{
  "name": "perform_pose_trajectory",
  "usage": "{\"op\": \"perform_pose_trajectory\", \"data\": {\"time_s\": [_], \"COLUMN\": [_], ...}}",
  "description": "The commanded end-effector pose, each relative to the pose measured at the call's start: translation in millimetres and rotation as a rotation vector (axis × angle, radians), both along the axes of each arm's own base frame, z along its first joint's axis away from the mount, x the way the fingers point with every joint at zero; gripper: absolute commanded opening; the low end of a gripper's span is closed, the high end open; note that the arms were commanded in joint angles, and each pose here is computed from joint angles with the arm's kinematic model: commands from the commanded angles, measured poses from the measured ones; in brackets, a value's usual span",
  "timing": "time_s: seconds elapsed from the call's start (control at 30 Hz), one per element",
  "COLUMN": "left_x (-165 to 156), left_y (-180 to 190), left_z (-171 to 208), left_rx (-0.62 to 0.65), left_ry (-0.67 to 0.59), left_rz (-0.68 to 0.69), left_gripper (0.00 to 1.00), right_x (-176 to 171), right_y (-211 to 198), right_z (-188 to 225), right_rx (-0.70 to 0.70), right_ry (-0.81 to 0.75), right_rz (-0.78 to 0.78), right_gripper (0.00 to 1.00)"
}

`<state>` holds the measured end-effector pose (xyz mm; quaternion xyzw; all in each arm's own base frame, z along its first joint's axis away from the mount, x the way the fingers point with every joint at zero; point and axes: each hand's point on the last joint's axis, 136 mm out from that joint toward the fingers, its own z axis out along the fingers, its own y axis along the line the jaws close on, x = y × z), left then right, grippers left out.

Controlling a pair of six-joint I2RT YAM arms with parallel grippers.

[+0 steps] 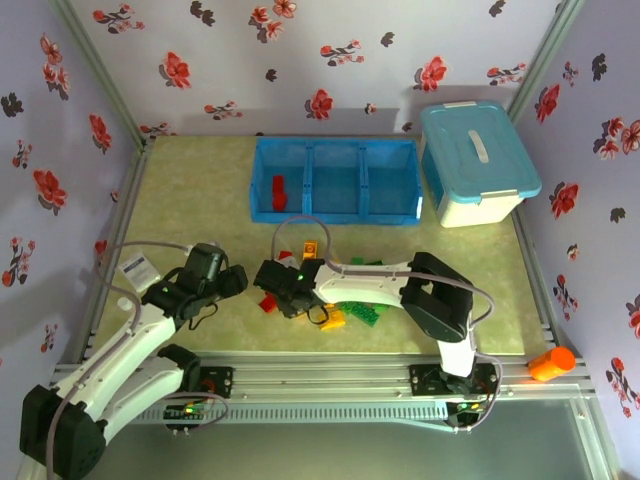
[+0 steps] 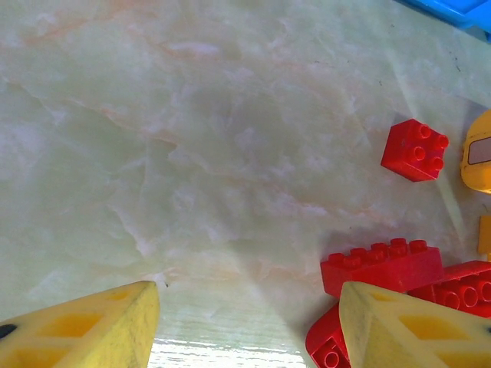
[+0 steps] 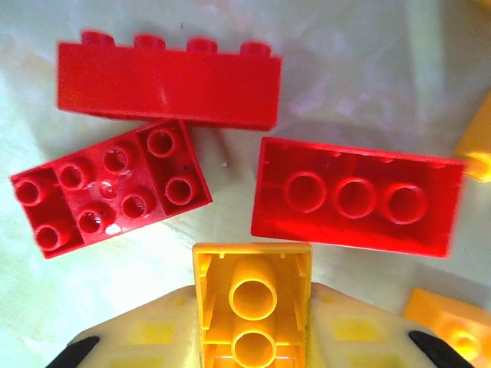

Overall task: Sort the legos into containers by color
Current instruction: Pick up the lego from the bottom-center of the table, then place the lego in the container.

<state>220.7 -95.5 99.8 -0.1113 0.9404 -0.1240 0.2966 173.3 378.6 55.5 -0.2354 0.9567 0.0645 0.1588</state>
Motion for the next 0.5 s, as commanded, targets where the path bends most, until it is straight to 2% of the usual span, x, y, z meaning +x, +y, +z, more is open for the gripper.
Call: {"op": "perform_pose_trajectory", "data": {"time_s": [0.0,0.13,0.27,0.47], "left_x": [3,3,1,-3], "left_y": [0,-6,-14,-26], "left_z": [15,21,23,20], "left_rx": [0.001,-0.005,-0.01,-0.016], "left_ry": [-0.039,-0.06,-0.069,-0.079], "left_rz": [0.0,-0.028,-0.056,-0.092], "left_gripper": [0.64,0.63,0.63,0.63], "right_x": [21,59,101,151], "right_y": [-7,-35,-81,-147], "right_z": [69,110,141,165], "right_rx": [0.018,-0.007,-0.034,-0.027], "right_ry": [-0.16,-0.269,-0.339,-0.368], "right_rz": [-0.001,-0.053,-0.15,-0.313], "right_gripper": [0.28,0.28,0.28,0.29]}}
